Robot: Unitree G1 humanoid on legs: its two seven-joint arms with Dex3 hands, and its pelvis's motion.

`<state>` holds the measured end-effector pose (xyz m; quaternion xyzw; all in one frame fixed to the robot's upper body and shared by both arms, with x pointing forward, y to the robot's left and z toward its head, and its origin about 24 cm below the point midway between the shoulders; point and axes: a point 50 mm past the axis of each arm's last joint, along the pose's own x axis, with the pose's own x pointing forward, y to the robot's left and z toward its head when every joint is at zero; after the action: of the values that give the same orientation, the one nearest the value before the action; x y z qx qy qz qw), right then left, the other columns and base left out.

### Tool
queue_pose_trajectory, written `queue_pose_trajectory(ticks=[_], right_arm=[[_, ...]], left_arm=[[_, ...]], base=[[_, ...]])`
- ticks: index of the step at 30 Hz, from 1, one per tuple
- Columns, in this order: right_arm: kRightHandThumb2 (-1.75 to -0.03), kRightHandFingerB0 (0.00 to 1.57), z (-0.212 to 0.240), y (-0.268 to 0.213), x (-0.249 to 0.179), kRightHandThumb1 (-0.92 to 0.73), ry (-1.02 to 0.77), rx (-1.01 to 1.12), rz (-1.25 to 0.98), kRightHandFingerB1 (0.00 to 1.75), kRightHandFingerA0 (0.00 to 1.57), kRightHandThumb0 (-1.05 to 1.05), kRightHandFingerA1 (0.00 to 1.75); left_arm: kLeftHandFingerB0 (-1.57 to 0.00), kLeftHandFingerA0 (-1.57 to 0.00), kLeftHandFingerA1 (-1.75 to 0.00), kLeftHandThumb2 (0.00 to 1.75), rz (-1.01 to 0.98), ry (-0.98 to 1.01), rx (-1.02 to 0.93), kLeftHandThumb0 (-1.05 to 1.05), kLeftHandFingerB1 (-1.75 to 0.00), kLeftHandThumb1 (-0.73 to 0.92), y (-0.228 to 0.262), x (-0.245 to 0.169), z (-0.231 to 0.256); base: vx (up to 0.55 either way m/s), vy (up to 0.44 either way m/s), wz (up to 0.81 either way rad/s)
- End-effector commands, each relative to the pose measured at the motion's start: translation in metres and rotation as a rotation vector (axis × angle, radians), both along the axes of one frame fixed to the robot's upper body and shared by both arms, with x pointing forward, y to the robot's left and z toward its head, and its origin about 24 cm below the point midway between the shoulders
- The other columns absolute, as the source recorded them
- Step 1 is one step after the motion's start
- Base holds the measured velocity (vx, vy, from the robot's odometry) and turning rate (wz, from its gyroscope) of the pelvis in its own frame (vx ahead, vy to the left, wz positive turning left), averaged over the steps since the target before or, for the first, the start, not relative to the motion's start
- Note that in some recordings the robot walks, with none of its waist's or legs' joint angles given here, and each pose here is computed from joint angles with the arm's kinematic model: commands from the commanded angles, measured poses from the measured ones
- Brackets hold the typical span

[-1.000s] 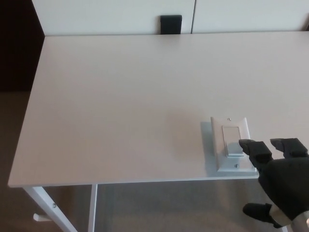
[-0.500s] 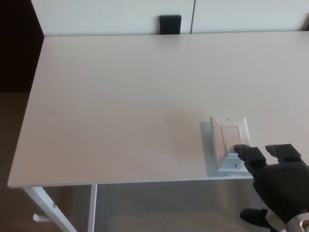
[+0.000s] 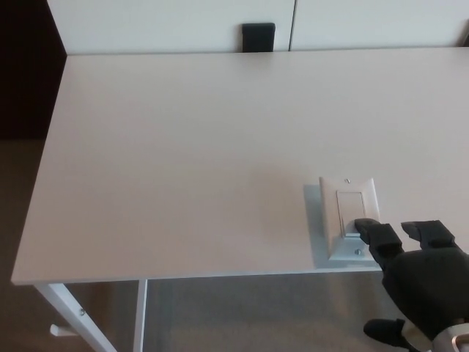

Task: The robot walk towards a table in front and then clicks the light switch button using the right hand's index finger

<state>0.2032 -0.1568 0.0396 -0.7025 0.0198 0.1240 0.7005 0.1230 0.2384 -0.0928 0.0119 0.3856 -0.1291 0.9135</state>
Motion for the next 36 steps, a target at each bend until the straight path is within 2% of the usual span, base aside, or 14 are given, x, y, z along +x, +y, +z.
queue_pose_trajectory(ticks=[1, 8, 9, 13, 14, 15, 16, 17, 22, 23, 26, 28, 31, 36], right_arm=[[-0.57, 0.00, -0.007, -0.002, -0.009, -0.52, 0.044, -0.027, 0.000, 0.59, 0.00, -0.84, 0.34], [-0.58, 0.03, -0.012, -0.001, -0.018, -0.53, 0.083, -0.027, 0.009, 0.56, 0.00, -0.85, 0.36], [-0.72, 0.05, -0.013, -0.001, -0.019, -0.43, 0.089, -0.026, 0.008, 0.54, 0.00, -0.89, 0.41], [-0.58, 0.02, -0.015, -0.001, -0.020, -0.53, 0.100, -0.035, 0.004, 0.56, 0.00, -0.84, 0.34], [-0.86, 0.06, -0.015, -0.001, -0.020, -0.48, 0.097, -0.043, 0.006, 0.53, 0.00, -0.85, 0.45], [-0.87, 0.06, -0.015, -0.001, -0.019, -0.49, 0.094, -0.045, 0.007, 0.53, 0.00, -0.86, 0.46], [-0.86, 0.05, -0.014, -0.001, -0.018, -0.48, 0.092, -0.043, 0.007, 0.53, 0.00, -0.86, 0.46], [-0.58, 0.02, -0.013, -0.001, -0.018, -0.54, 0.091, -0.040, 0.007, 0.56, 0.00, -0.84, 0.35], [-0.58, 0.00, -0.005, -0.002, -0.017, -0.54, 0.075, -0.020, 0.000, 0.54, 0.00, -0.83, 0.30], [-0.87, 0.01, 0.003, -0.002, -0.017, -0.47, 0.043, -0.006, -0.001, 0.42, 0.00, -0.84, 0.43], [-0.87, 0.00, 0.016, -0.001, -0.020, -0.46, 0.001, 0.010, 0.006, 0.37, 0.00, -0.83, 0.44], [-0.89, 0.03, 0.032, 0.001, -0.026, -0.47, -0.060, 0.040, 0.018, 0.48, 0.00, -0.84, 0.45], [-0.89, 0.00, 0.060, 0.005, -0.038, -0.48, -0.141, 0.088, 0.059, 0.33, 0.00, -0.89, 0.47], [-0.94, 0.00, 0.086, 0.007, -0.064, -0.54, -0.210, 0.138, 0.114, 0.33, 0.00, -0.98, 0.48]], left_arm=[[-0.21, -0.28, -1.00, 0.82, -0.014, 0.009, 0.035, -0.65, -0.74, 0.26, 0.005, -0.001, 0.001], [-0.22, -0.31, -1.02, 0.82, -0.010, 0.016, 0.034, -0.61, -0.77, 0.23, 0.005, -0.001, 0.001], [-0.21, -0.30, -1.02, 0.81, -0.016, 0.014, 0.036, -0.63, -0.77, 0.24, 0.005, -0.001, 0.001], [-0.22, -0.30, -1.02, 0.81, -0.014, 0.016, 0.036, -0.63, -0.77, 0.24, 0.005, -0.001, 0.000], [-0.21, -0.27, -1.05, 0.81, -0.018, 0.011, 0.031, -0.62, -0.79, 0.25, 0.005, -0.001, 0.001], [-0.22, -0.27, -1.05, 0.81, -0.015, 0.011, 0.031, -0.62, -0.79, 0.24, 0.005, -0.001, 0.001], [-0.21, -0.29, -1.04, 0.81, -0.016, 0.010, 0.031, -0.63, -0.78, 0.24, 0.005, -0.001, 0.001], [-0.22, -0.32, -1.03, 0.81, -0.014, 0.010, 0.032, -0.63, -0.78, 0.23, 0.006, -0.001, 0.001], [-0.21, -0.26, -1.03, 0.81, -0.017, 0.014, 0.023, -0.63, -0.78, 0.25, 0.005, -0.001, 0.001], [-0.20, -0.29, -1.02, 0.80, -0.025, 0.009, 0.035, -0.65, -0.78, 0.25, 0.006, -0.001, 0.001], [-0.21, -0.29, -1.03, 0.80, -0.010, 0.016, 0.021, -0.61, -0.77, 0.25, 0.006, -0.001, 0.001], [-0.22, -0.30, -1.02, 0.80, -0.019, 0.010, 0.034, -0.64, -0.78, 0.25, 0.006, 0.000, 0.001], [-0.23, -0.29, -1.03, 0.81, -0.012, 0.010, 0.029, -0.62, -0.78, 0.25, 0.006, 0.001, 0.002], [-0.22, -0.26, -1.04, 0.80, -0.026, -0.004, 0.039, -0.66, -0.79, 0.28, 0.006, 0.005, 0.003]], base=[[0.00, 0.000, 0.00], [0.00, 0.000, 0.00], [0.00, 0.000, 0.00], [0.00, 0.000, 0.00], [0.00, 0.000, 0.00], [0.00, 0.000, 0.00], [0.00, 0.000, 0.00], [0.00, 0.000, 0.00], [0.00, 0.000, 0.00], [0.00, 0.000, 0.00], [0.00, 0.000, 0.00], [0.00, 0.000, 0.00], [0.00, 0.000, 0.00], [0.00, 0.000, 0.00]])
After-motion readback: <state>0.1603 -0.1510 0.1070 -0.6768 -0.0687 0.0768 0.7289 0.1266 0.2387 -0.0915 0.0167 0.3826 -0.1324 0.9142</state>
